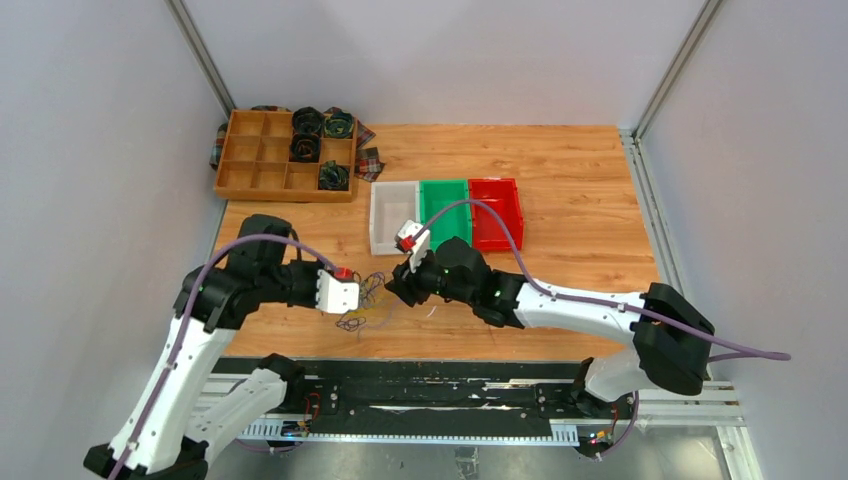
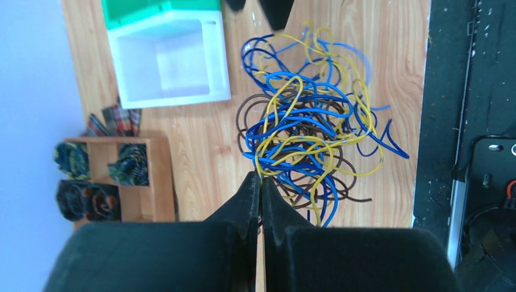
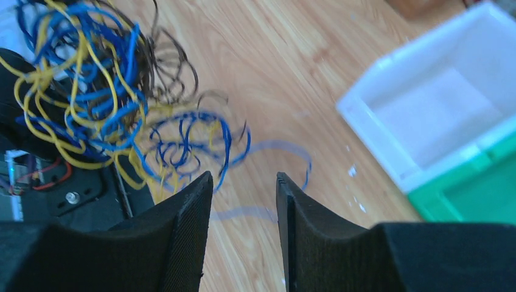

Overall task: Untangle the cables
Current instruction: Untie the cable.

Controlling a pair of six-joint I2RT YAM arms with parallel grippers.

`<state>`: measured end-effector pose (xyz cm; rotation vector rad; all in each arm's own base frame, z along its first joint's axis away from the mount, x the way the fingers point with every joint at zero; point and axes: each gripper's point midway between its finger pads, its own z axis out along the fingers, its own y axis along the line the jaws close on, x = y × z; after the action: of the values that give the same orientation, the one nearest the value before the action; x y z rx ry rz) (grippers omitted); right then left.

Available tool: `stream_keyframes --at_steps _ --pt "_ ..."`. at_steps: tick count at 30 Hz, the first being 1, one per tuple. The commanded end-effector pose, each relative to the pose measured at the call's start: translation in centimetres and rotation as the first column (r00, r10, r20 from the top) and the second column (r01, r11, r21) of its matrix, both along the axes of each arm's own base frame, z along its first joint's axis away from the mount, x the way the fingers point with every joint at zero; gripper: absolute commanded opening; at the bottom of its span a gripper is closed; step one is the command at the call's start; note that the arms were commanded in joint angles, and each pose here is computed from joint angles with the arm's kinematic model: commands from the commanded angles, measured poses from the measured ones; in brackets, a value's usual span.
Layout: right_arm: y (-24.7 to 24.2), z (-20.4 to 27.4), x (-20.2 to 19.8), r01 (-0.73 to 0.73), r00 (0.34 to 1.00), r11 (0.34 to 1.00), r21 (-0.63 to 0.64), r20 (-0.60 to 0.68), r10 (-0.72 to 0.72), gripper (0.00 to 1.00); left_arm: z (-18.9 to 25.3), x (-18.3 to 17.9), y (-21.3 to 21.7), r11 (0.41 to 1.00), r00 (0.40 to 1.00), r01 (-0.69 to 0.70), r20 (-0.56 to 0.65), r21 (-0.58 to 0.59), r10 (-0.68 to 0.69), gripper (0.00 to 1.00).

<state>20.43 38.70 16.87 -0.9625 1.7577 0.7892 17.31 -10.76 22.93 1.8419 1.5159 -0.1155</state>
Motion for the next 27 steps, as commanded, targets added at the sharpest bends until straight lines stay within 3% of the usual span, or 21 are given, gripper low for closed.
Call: stream_keyframes --at_steps 1,10,14,17,27 --pt "3.5 5.2 -1.4 -0.117 0.985 0.983 0.144 0.140 0.097 0.43 1.4 -2.7 -1.4 0.986 0.990 0.139 0.044 -0.090 -0.136 0.01" --pt "5.4 6.5 -5.2 -0.187 0.979 0.951 0.247 0.129 0.159 0.45 2.5 -2.8 -2.6 0.979 0.992 0.121 -0.020 -0.167 -0.126 0.01" --pt "4.6 6.9 -5.8 -0.164 0.983 0.951 0.263 0.129 0.134 0.56 3.1 -2.1 -3.1 0.976 0.994 0.109 -0.004 -0.191 -0.112 0.00" --pt "3.8 7.3 -5.7 -0.130 0.988 0.950 0.283 0.121 0.100 0.70 3.5 -1.6 -3.4 0.972 0.995 0.099 0.012 -0.213 -0.098 0.01" --pt "4.4 9.1 -5.6 -0.132 0.988 0.938 0.321 0.125 0.096 0.75 4.4 -1.2 -4.1 0.963 0.996 0.085 -0.010 -0.255 -0.090 0.00"
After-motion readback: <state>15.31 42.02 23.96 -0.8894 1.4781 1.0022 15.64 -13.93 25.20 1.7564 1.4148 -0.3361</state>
